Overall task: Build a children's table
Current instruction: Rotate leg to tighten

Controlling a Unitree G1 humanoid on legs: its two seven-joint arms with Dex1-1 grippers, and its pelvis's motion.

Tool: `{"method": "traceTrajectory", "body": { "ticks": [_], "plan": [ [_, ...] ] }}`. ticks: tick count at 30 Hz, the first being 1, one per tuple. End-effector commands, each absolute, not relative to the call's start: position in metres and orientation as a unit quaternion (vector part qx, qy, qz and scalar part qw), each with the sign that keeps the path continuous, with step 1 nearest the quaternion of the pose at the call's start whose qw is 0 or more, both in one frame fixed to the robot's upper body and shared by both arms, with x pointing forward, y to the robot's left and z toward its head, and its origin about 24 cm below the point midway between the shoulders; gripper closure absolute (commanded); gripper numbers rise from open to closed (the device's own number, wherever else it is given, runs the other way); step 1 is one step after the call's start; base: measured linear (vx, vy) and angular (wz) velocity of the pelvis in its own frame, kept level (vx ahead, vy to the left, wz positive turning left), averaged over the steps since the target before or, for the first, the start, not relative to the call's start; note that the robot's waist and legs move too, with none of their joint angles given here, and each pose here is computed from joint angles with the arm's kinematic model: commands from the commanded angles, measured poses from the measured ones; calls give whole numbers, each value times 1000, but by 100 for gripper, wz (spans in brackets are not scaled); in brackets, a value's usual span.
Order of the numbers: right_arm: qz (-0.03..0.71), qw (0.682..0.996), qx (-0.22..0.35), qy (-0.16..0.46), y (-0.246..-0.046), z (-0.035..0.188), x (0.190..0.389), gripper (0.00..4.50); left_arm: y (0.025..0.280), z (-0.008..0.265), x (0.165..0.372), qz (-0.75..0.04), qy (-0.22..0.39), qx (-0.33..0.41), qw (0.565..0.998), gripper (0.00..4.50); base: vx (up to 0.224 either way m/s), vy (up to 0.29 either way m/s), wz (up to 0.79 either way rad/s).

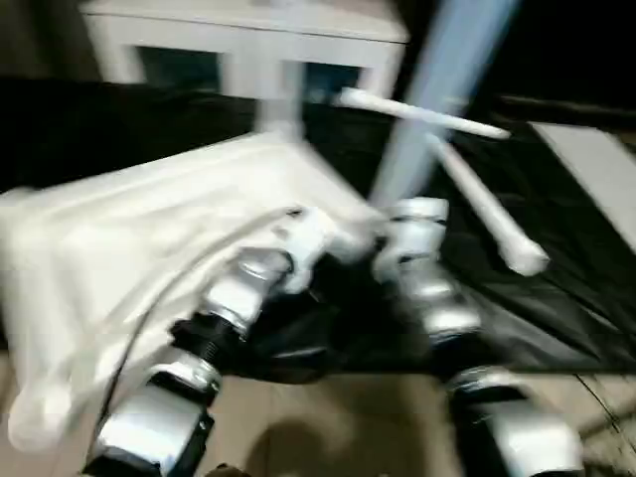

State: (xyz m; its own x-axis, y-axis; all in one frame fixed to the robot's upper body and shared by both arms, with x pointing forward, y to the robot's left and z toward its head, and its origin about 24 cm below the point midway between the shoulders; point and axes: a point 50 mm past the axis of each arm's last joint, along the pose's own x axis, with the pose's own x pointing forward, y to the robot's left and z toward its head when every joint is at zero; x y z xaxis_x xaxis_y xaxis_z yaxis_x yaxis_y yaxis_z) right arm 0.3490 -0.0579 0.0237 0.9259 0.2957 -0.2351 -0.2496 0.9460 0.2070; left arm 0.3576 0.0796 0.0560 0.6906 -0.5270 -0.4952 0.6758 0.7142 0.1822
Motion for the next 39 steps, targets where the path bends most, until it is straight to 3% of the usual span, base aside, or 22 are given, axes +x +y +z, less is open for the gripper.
{"method": "traceTrajectory", "body": {
  "ticks": [1, 3, 5, 9, 15, 19, 24, 31, 39],
  "plan": [
    [145, 980, 91, 104, -63, 33, 354, 65, 77, 68, 360, -343, 167, 162, 910, 450, 0, 0, 0],
    [149, 980, 92, 94, -65, 35, 355, 59, 78, 68, 359, -348, 167, 164, 908, 450, 0, 0, 0],
    [155, 982, 85, 72, -73, 41, 356, 22, 81, 67, 357, -361, 165, 166, 903, 450, 0, 0, 0],
    [154, 985, 74, 38, -93, 50, 353, 9, 85, 66, 352, -387, 161, 175, 891, 450, 0, 0, 0],
    [191, 980, 29, 40, -117, 48, 339, 9, 92, 63, 348, -405, 162, 187, 880, 450, 0, 0, 0],
    [263, 963, -16, 61, -137, 45, 321, 9, 105, 61, 344, -420, 169, 199, 869, 450, 0, 0, 0],
    [290, 954, -14, 74, -158, 46, 311, 9, 114, 60, 323, -514, 174, 219, 811, 450, 0, 0, 0],
    [362, 927, -25, 95, -161, 49, 302, 9, 129, 55, 305, -562, 215, 249, 759, 450, 0, 0, 0],
    [409, 903, -53, 123, -156, 45, 299, 9, 138, 59, 300, -570, 225, 255, 748, 450, 0, 0, 0]
  ]
}}
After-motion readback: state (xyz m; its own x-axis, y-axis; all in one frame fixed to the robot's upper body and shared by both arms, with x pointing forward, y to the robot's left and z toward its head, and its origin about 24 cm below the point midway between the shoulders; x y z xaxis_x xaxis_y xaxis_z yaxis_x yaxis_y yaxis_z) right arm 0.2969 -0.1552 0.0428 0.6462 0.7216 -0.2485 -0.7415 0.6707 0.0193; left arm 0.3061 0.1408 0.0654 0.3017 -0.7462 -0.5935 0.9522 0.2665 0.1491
